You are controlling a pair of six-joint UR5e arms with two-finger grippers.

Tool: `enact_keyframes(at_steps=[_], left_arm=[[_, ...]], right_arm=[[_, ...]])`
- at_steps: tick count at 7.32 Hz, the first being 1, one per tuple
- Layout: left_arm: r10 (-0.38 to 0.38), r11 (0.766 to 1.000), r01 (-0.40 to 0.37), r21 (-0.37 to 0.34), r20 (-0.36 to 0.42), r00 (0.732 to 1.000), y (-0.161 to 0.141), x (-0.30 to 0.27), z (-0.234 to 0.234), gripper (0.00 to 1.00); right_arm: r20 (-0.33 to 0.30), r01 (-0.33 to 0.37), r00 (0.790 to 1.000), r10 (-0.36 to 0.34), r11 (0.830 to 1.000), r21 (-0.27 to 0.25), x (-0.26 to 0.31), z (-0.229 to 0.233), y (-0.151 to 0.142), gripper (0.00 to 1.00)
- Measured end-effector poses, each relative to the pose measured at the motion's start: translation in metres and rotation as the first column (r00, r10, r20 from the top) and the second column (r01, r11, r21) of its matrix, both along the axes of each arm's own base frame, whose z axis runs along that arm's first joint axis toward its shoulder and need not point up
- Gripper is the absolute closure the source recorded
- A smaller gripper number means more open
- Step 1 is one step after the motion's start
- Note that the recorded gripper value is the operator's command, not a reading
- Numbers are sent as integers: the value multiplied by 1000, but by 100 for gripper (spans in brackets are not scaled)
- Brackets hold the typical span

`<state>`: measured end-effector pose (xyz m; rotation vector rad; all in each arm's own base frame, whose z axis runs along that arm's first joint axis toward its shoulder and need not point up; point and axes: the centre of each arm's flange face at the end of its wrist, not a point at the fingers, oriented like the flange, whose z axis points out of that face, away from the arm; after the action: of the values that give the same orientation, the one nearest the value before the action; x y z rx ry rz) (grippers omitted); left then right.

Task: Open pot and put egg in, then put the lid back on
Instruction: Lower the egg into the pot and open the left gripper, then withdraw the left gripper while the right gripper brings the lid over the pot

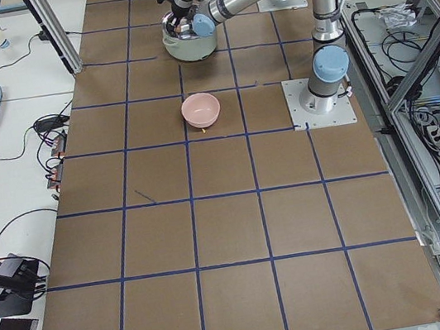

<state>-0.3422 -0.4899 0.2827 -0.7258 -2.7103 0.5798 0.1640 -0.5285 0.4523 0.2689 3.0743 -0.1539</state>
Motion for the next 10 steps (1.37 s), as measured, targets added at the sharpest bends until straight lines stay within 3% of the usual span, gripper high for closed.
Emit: enact_keyframes(at_steps=[3, 6, 8, 10], left_arm=[[37, 999, -37, -9, -8, 999, 3, 10, 26, 19], [143, 985, -145, 91, 27, 989, 8, 72, 88, 16], [231, 949, -258, 181, 158, 960, 18, 125, 139, 16], [300, 892, -373, 255, 282, 911, 12, 179, 193, 14]], right_arm=[[-1, 3, 1000, -3, 1000, 4, -2, -1, 0, 58], [5, 4, 1000, -4, 1000, 8, 3, -5, 1, 58], [11, -7, 1000, 7, 1000, 21, 23, -11, 4, 59], [17, 19, 1000, -20, 998, 62, 65, -34, 14, 61]])
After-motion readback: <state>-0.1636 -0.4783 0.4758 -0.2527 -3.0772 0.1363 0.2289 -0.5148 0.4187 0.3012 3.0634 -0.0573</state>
